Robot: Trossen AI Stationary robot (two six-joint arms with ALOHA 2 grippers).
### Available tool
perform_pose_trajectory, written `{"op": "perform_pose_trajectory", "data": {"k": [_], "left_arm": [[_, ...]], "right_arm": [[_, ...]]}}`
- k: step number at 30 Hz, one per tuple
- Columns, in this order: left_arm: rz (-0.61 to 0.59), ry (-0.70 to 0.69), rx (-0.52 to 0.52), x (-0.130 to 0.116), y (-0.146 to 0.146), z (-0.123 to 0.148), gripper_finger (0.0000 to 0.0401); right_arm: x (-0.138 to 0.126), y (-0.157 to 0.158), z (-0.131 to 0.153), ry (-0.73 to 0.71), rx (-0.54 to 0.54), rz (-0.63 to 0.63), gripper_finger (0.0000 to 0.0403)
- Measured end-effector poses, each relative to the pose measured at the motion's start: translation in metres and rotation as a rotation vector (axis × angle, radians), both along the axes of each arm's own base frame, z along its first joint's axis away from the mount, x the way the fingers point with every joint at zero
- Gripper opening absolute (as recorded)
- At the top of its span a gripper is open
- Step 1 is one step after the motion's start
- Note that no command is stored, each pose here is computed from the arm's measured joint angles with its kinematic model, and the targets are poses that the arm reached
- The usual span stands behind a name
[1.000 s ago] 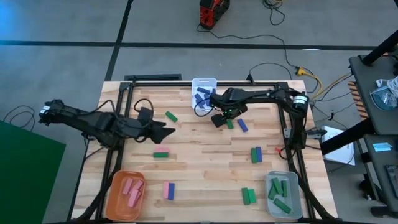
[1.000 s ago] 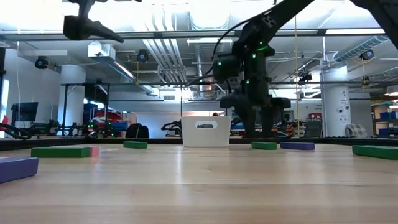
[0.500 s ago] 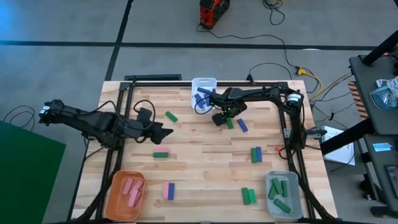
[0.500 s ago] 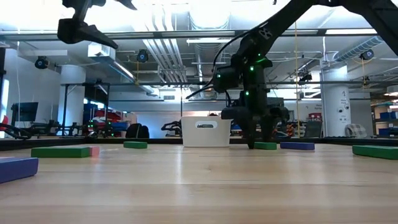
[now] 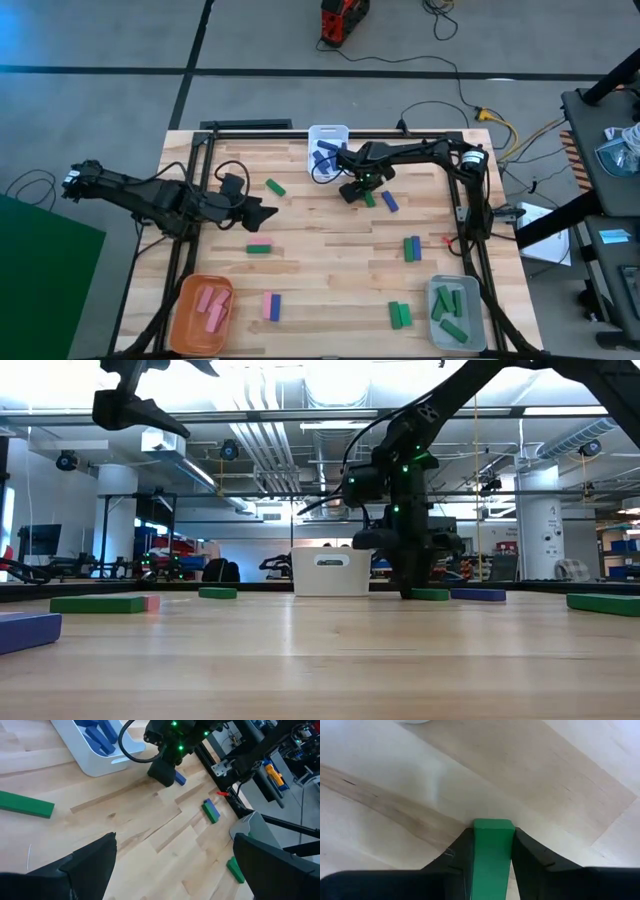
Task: Sort blocks
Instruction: Put the green block into the gray bin
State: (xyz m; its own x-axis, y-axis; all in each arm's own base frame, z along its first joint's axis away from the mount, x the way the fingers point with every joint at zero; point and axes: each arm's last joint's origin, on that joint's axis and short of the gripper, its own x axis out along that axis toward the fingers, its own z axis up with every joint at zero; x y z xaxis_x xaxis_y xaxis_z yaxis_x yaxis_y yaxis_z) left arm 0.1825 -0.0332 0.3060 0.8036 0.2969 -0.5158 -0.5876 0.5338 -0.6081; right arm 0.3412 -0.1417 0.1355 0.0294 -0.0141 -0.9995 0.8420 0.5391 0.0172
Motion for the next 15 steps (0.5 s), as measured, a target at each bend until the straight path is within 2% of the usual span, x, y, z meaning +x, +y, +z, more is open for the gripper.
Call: {"op": "perform_pose_trajectory", "data": {"k": [9, 15], "left_arm": [[-0.001, 0.001, 0.003, 0.000, 0.000, 0.000, 0.0370], [-0.002, 0.002, 0.005, 0.000, 0.000, 0.000, 0.0370]], "right_arm": [[0.000, 0.003, 0.008, -0.015, -0.005, 0.018, 0.0092], [-0.003, 0.026, 0.062, -0.141, -0.054, 0.053, 0.0092]]}}
